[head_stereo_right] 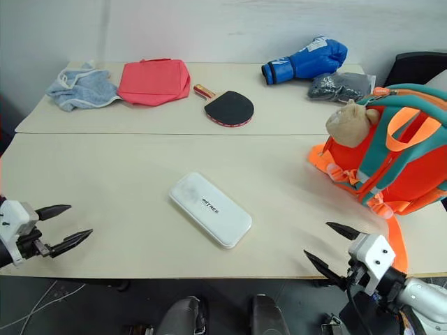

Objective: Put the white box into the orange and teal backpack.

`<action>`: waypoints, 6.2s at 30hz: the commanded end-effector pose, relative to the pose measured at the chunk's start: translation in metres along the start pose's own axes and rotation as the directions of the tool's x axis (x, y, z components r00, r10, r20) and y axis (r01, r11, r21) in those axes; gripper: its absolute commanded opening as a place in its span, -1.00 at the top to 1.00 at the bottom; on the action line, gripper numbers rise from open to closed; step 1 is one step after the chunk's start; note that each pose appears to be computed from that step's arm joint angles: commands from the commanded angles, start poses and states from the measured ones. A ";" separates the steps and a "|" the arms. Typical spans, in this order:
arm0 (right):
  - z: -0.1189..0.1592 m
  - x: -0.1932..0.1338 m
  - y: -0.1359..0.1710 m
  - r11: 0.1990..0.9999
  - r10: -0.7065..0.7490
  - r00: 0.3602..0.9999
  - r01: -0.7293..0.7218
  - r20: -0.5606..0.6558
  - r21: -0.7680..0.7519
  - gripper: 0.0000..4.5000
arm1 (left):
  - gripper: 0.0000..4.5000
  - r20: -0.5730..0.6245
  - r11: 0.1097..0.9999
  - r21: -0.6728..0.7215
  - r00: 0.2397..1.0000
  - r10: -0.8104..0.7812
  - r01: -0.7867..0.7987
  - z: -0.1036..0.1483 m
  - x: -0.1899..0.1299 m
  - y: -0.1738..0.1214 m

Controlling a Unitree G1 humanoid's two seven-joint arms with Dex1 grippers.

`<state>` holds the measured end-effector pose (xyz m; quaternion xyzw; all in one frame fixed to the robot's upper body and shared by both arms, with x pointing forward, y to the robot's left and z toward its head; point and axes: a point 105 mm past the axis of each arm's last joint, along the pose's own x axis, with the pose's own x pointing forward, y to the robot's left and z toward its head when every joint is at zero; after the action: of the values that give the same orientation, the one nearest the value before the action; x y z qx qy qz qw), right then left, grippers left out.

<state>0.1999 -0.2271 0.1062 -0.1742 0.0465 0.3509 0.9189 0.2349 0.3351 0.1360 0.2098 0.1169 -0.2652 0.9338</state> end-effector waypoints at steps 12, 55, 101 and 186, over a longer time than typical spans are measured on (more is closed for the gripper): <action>0.036 0.027 0.024 0.989 0.147 0.984 -0.144 0.102 -0.034 -0.92 | -0.92 0.222 0.996 0.042 0.971 -0.088 0.081 0.071 0.051 -0.006; 0.040 0.110 0.022 0.915 0.345 0.938 -0.343 -0.026 -0.214 1.00 | 0.95 0.149 0.873 0.222 0.870 -0.470 0.433 0.078 0.164 -0.092; 0.026 0.128 -0.015 0.900 0.327 0.939 -0.344 -0.108 -0.269 1.00 | -0.78 0.072 0.192 -0.932 0.677 -0.733 0.307 0.060 0.139 -0.122; 0.168 0.088 0.052 0.670 0.667 0.636 -0.740 0.388 0.063 1.00 | 0.42 0.674 0.820 -0.432 0.738 0.017 0.376 0.124 0.058 0.000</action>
<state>0.2404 -0.0735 0.2217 0.0264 0.0011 0.6778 0.7348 0.3095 0.2530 0.1953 -0.2006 -0.0750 -0.3479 0.9127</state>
